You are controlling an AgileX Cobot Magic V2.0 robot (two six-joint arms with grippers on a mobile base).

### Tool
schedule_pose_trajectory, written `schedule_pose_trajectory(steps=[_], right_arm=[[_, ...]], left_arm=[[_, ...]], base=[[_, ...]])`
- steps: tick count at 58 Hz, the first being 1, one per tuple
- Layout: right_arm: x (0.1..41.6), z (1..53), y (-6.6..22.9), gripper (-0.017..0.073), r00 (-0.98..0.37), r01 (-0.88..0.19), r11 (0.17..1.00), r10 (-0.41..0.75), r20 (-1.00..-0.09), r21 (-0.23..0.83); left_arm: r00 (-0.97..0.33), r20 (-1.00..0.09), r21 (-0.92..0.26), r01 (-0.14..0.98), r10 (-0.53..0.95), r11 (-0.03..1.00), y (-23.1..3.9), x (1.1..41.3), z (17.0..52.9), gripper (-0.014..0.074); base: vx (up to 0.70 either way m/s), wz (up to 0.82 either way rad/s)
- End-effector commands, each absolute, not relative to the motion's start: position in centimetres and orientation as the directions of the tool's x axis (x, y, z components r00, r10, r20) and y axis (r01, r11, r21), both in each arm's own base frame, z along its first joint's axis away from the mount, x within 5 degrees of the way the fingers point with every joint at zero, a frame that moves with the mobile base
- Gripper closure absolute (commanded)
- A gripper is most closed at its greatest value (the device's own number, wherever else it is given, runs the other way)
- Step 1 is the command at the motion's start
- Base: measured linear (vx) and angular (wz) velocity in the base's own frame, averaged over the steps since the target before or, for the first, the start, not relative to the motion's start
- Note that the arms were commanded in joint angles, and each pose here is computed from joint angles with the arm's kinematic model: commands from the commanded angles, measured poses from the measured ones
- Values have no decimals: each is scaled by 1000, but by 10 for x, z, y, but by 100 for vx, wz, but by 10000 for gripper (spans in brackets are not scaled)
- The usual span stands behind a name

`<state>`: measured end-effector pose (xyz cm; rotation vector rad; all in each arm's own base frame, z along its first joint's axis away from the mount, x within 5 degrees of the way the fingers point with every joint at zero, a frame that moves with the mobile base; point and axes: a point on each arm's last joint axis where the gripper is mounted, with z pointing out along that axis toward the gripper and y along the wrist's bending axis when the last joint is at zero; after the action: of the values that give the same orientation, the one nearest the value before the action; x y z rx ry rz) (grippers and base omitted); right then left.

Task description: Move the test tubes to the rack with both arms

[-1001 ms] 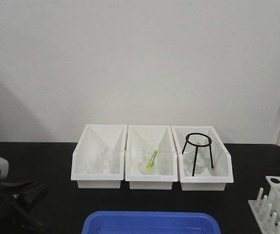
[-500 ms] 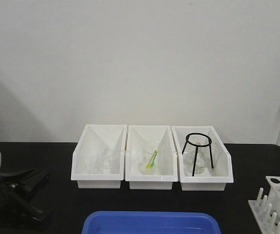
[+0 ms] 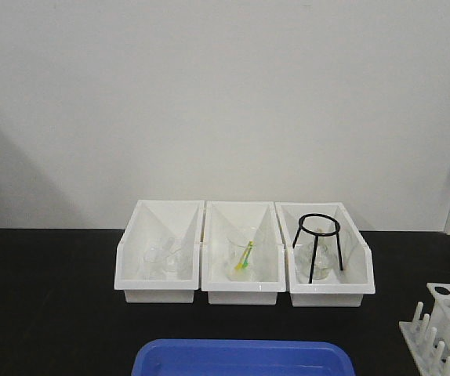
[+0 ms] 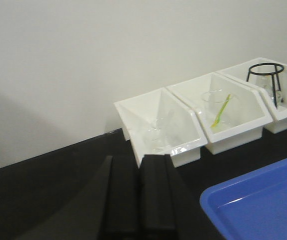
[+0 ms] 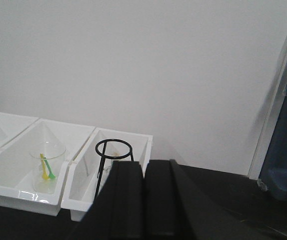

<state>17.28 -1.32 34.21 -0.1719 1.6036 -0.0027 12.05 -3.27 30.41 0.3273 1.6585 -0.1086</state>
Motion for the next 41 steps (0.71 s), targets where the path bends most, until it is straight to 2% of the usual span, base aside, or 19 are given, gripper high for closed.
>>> schedule_pose_trajectory(steps=[1,17,21,41], right_arm=[[172,354,-11,567,15,-123,987,-101,-995,-102],[172,354,-11,567,15,-123,987,-101,-995,-102],[172,354,-11,567,15,-123,987,-101,-995,-102],[172,354,-11,567,15,-123,987,-102,-995,-103]], left_arm=[[24,-994,112,208,109,972,-22,103,297,614],[83,-991,113,96,105,989,-7,68,200,614],[35,-993,114,105,111,988,-7,63,196,614],[40,-988,152,104,148,983,-6,56,192,614]], base=[[0,0],[0,0],[0,0],[0,0]])
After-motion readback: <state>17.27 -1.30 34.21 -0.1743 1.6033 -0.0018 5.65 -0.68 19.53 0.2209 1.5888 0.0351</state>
